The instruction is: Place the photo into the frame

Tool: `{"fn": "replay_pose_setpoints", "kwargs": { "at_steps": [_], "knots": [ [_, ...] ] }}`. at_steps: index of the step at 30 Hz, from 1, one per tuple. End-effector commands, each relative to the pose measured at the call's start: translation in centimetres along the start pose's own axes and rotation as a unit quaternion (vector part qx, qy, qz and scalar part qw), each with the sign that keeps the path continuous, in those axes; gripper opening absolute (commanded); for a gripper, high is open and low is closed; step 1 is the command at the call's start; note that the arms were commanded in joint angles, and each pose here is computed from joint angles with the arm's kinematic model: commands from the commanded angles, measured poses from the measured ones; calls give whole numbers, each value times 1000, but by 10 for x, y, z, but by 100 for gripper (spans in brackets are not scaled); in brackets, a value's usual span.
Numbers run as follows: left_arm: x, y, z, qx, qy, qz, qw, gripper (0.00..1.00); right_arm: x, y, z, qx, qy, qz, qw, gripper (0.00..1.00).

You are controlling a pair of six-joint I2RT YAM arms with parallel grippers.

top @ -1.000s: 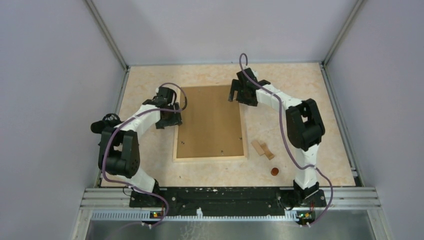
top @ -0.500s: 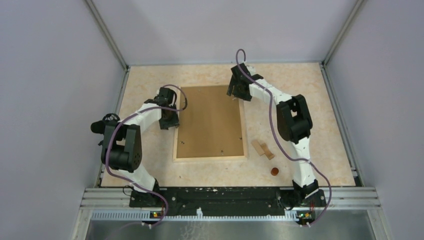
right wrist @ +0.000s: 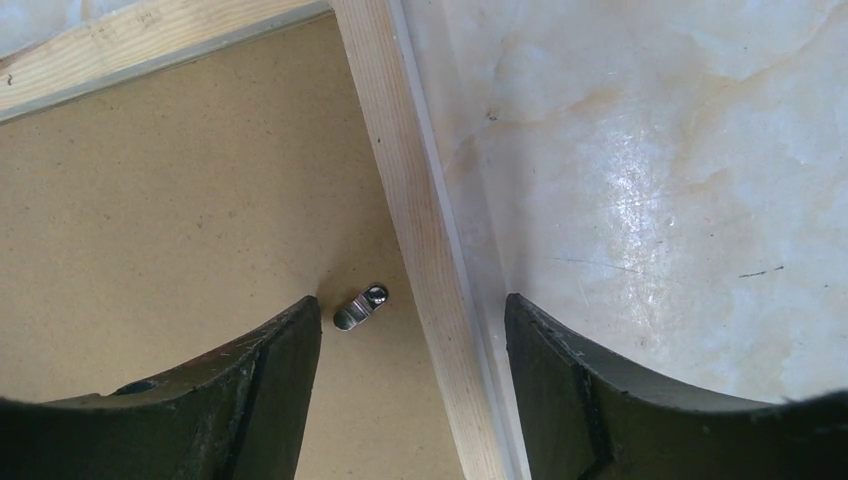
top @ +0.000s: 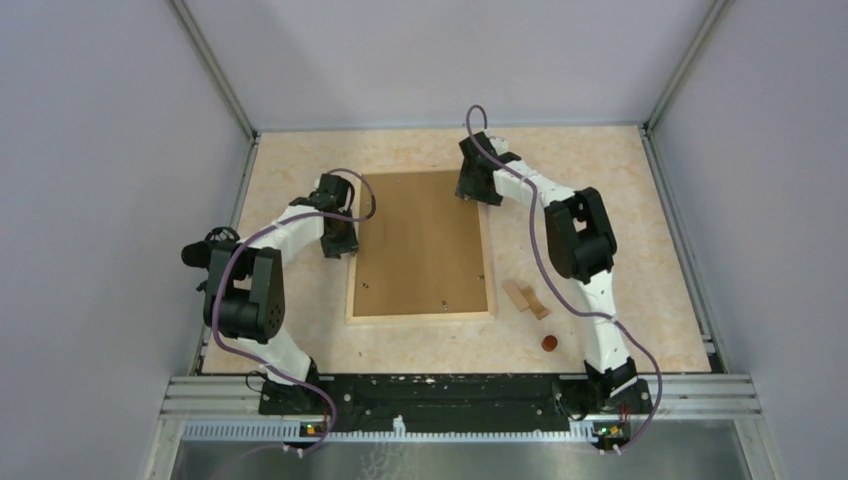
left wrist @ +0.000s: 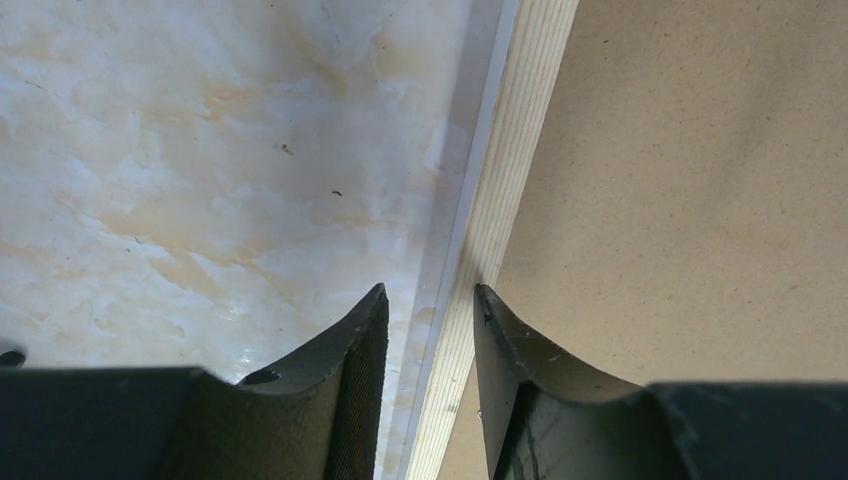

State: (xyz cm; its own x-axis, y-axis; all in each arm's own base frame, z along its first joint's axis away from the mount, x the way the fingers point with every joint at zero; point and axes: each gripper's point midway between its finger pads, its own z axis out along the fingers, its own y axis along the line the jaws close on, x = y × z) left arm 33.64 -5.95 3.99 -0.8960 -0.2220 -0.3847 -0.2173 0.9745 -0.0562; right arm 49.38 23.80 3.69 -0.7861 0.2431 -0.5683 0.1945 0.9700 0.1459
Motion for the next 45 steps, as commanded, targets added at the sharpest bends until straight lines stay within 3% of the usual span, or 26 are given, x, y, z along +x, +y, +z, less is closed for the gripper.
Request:
{"fn": "replay_pose_setpoints", "kwargs": {
  "at_steps": [1, 9, 15, 20, 28, 31, 33, 36, 42, 45],
  "knots": [
    [5, 11, 10, -23, 8, -1, 1000, 41, 4, -9, 9, 22, 8, -14, 1000, 66],
    [4, 11, 9, -23, 8, -1, 1000, 39, 13, -8, -1, -3, 24, -34, 999, 35],
    [4, 11, 8, -23, 6, 0, 1000, 38, 9, -6, -1, -12, 21, -61, 998, 24],
    [4, 11, 7, -21, 5, 0, 1000, 37, 1, -13, 1, 6, 13, -93, 996, 8],
    [6, 8, 7, -13, 8, 2, 1000, 37, -19, 0, 10, -24, -26, -102, 994, 4],
    [9, 7, 7, -7, 11, 2, 1000, 36, -11, 9, 13, -48, -9, -100, 994, 11],
    [13, 5, 7, 1, 18, -1, 1000, 36, -6, 20, 7, -82, 6, -97, 992, 37],
    [22, 1, 8, 14, 28, -8, 999, 36, -2, 40, -6, -157, 4, -87, 984, 54],
    [46, -18, 4, 73, 73, -32, 994, 37, 6, 83, -21, -283, 28, -61, 957, 70],
    [62, -31, -2, 102, 86, -42, 990, 38, -5, 101, -11, -302, 28, -65, 951, 72]
  ]
}}
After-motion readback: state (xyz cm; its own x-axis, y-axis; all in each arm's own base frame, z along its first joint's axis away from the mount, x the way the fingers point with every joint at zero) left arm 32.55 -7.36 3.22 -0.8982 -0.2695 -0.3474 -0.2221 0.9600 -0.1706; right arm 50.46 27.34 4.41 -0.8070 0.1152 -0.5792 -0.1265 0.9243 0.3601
